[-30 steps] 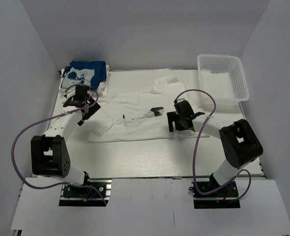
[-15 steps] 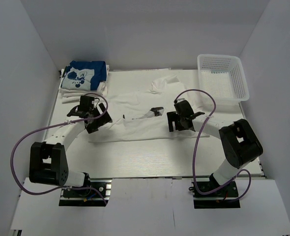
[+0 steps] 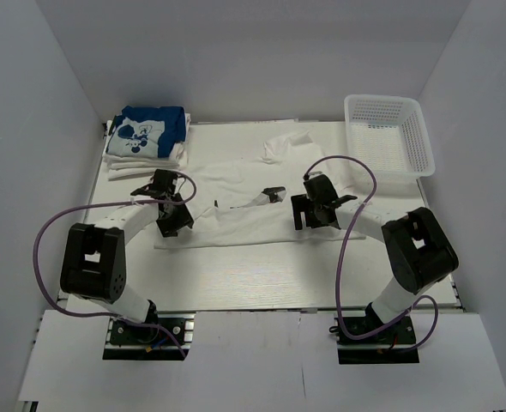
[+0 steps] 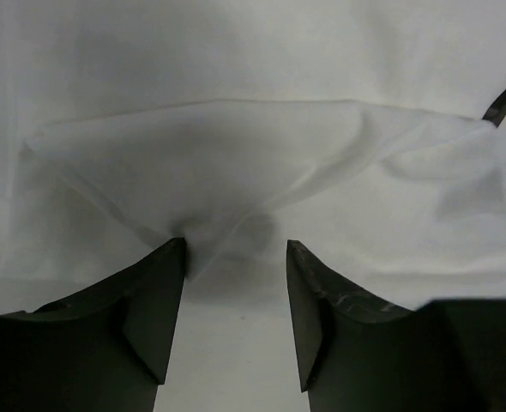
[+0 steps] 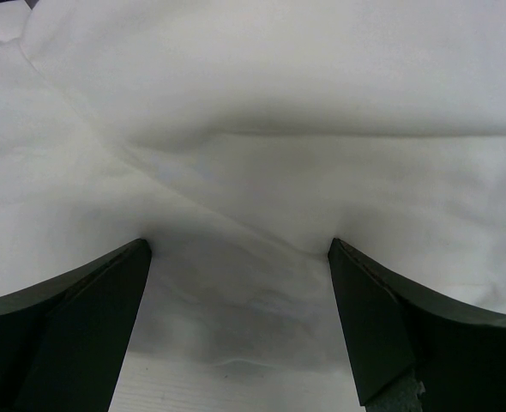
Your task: Fold and stack the t-shirts
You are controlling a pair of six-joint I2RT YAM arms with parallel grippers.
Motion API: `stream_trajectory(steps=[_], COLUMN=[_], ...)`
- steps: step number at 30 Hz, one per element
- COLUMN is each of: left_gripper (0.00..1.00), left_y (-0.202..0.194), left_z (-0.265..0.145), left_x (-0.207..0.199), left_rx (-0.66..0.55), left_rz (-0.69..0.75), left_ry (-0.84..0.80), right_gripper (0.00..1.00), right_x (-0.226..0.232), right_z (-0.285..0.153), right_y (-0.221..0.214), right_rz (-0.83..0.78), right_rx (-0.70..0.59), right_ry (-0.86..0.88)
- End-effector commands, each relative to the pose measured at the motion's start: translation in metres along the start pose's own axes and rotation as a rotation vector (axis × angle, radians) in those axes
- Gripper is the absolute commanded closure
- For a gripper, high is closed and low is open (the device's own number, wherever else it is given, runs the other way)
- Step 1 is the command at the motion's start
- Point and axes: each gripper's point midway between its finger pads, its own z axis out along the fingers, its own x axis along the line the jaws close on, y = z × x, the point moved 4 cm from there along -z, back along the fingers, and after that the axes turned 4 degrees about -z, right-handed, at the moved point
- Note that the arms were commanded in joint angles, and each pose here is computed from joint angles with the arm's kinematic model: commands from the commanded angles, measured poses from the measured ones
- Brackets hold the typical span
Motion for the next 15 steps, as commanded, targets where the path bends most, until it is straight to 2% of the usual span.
stream_trajectory(steps=[1,3,4,6,10,15], left_gripper=[0.42,0.59,0.80,1.00,1.00,1.00], left_y=[0.026,0.031,0.033,0.034,0.036,0.051], left_z=[-0.009,-0.007,-0.005,-0.003,-0.001,-0.016], left_x=[-0.018,-0.020,-0.022,-0.020,-0.017,-0.017], left_rx=[-0.081,-0.093,-0.091,-0.090,-0.096,-0.188], left_rz=[-0.010,-0.011,-0.011,-0.010,-0.010,-0.028], left_ry=[-0.025,-0.023,-0.021,-0.003,0.028,0.018], right_gripper=[0.10,0.10,0.10,0.10,0.10,0.10], right_x=[-0.008,-0.007,-0.009,-0.010,-0.011,-0.009], right_z=[0.009,0.010,0.010,0.011,0.012,0.015], right_y=[-0.019,-0.022,-0.021,-0.023,-0.022,-0.022], right_rz=[-0.016,-0.022,-0.020,-0.019,-0.022,-0.023], right_rx=[0.085,0.096,0.095,0.104,0.108,0.116], right_ry=[-0.054,-0.058,-0.062,-0.074,-0.081,-0.077])
